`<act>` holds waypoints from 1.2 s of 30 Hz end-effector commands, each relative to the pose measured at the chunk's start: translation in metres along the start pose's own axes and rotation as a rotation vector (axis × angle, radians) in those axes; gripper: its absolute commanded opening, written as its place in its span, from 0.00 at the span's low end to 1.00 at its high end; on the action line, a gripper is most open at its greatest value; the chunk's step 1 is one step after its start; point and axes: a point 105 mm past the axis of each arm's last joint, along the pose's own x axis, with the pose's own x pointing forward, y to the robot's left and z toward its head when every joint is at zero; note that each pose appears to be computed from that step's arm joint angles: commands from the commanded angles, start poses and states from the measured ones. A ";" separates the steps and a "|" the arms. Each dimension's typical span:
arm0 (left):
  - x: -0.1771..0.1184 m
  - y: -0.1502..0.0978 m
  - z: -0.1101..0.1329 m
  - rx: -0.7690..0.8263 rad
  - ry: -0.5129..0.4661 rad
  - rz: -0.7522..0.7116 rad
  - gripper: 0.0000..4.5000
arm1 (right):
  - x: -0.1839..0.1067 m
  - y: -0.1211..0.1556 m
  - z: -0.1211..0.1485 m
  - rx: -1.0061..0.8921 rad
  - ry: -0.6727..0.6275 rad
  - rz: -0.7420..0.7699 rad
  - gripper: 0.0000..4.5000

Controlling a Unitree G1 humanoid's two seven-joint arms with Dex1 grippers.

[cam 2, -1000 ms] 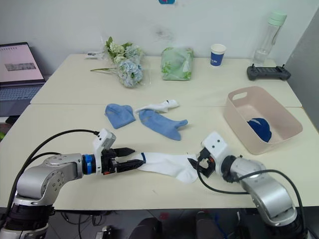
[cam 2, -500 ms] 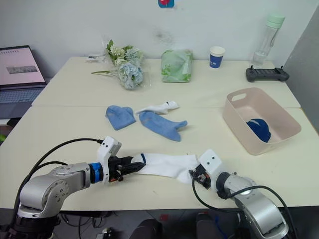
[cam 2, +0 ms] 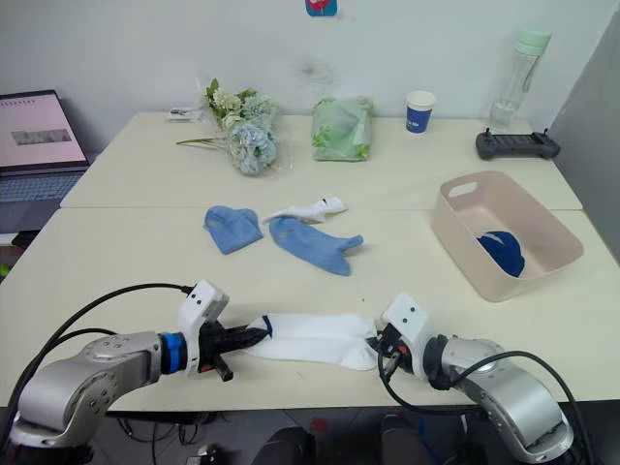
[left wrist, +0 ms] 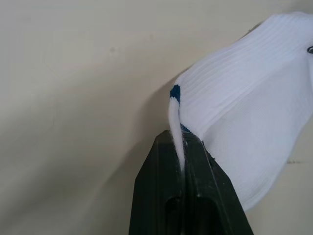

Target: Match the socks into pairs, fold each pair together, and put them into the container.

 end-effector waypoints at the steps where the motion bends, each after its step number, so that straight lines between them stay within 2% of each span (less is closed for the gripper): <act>1: -0.010 -0.007 0.001 0.044 -0.011 0.000 0.01 | -0.005 0.005 0.007 -0.025 -0.015 0.040 0.00; 10: 0.000 -0.018 -0.015 -0.001 -0.034 -0.014 0.01 | 0.001 0.008 0.006 -0.049 0.036 0.076 0.00; 13: -0.003 -0.019 -0.021 -0.002 -0.012 -0.025 0.14 | -0.001 0.009 0.007 -0.068 0.041 0.079 0.19; 19: -0.015 -0.019 -0.025 0.019 -0.015 -0.028 0.54 | -0.005 0.007 0.015 -0.074 0.018 0.070 0.63; 23: -0.030 -0.007 -0.021 0.098 -0.018 0.005 0.82 | -0.007 0.002 0.028 -0.070 -0.031 0.049 0.96; 24: -0.033 -0.003 -0.019 0.114 -0.023 0.012 0.88 | -0.008 0.000 0.031 -0.071 -0.036 0.044 1.00; 26: -0.039 0.002 -0.013 0.143 -0.040 0.009 1.00 | -0.009 -0.002 0.036 -0.079 -0.055 0.044 1.00; 28: -0.044 0.002 -0.006 0.155 -0.088 -0.008 1.00 | -0.011 0.000 0.045 -0.097 -0.103 0.064 1.00; 32: -0.048 0.008 0.009 0.221 -0.173 0.013 1.00 | -0.009 -0.008 0.067 -0.168 -0.213 -0.002 1.00; 36: -0.053 0.023 0.043 0.266 -0.362 0.147 1.00 | 0.005 -0.029 0.119 -0.247 -0.403 -0.128 1.00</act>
